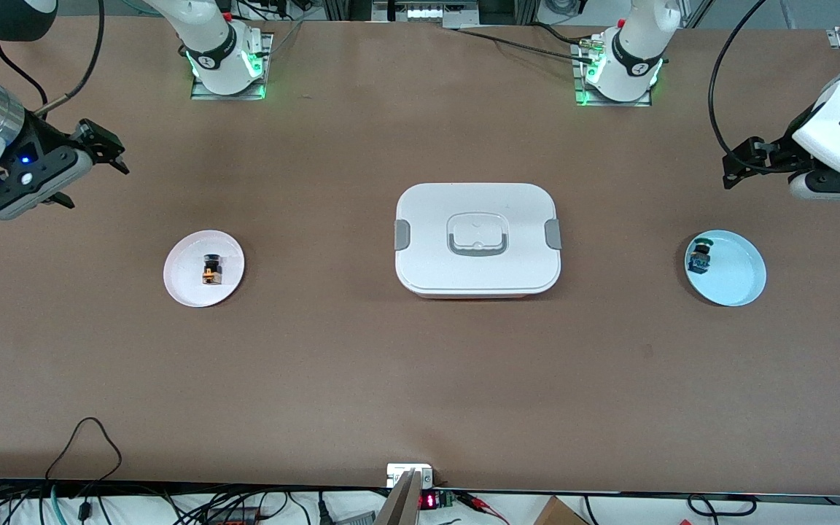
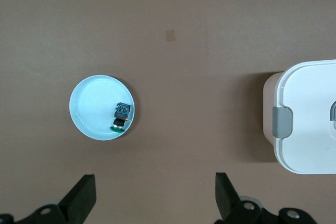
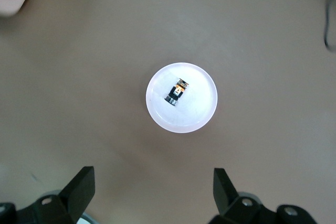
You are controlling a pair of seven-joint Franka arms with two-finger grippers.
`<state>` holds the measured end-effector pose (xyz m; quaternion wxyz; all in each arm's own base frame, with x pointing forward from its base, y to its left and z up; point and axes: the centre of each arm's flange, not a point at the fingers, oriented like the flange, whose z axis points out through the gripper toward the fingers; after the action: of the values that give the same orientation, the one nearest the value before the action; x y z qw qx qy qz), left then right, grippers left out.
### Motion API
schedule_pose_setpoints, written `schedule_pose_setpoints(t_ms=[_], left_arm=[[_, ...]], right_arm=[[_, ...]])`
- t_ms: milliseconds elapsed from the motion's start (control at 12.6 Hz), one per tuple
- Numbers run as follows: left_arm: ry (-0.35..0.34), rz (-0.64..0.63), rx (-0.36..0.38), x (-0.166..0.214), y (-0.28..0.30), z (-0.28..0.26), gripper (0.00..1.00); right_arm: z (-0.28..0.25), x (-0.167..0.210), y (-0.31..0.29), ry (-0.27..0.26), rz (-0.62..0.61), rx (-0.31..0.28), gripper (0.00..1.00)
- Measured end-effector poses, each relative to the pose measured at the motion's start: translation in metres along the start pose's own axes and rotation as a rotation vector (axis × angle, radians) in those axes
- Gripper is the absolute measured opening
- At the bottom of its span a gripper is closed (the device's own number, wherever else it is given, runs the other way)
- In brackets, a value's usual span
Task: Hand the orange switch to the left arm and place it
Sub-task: 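Lower the right gripper over the orange switch on the white plate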
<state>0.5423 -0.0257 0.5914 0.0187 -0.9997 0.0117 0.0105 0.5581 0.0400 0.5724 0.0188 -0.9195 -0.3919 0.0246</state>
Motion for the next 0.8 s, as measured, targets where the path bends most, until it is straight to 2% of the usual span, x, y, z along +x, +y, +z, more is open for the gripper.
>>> schedule_pose_setpoints(t_ms=[239, 398, 557, 795], left_arm=[[0.0, 0.0, 0.0, 0.0, -0.0001, 0.0, 1.0], [0.0, 0.0, 0.0, 0.0, -0.0002, 0.0, 1.0], [0.0, -0.001, 0.0, 0.0, -0.0004, 0.0, 1.0], [0.0, -0.001, 0.0, 0.0, -0.0005, 0.0, 1.0]], right_arm=[[0.0015, -0.0006, 0.0016, -0.002, -0.394, 0.003, 1.0], [0.0032, 0.0013, -0.0033, -0.012, -0.601, 0.019, 1.0], [0.0057, 0.0002, -0.0069, -0.025, -0.694, 0.046, 1.0], [0.008, 0.0009, -0.0067, -0.027, -0.746, 0.051, 1.0]])
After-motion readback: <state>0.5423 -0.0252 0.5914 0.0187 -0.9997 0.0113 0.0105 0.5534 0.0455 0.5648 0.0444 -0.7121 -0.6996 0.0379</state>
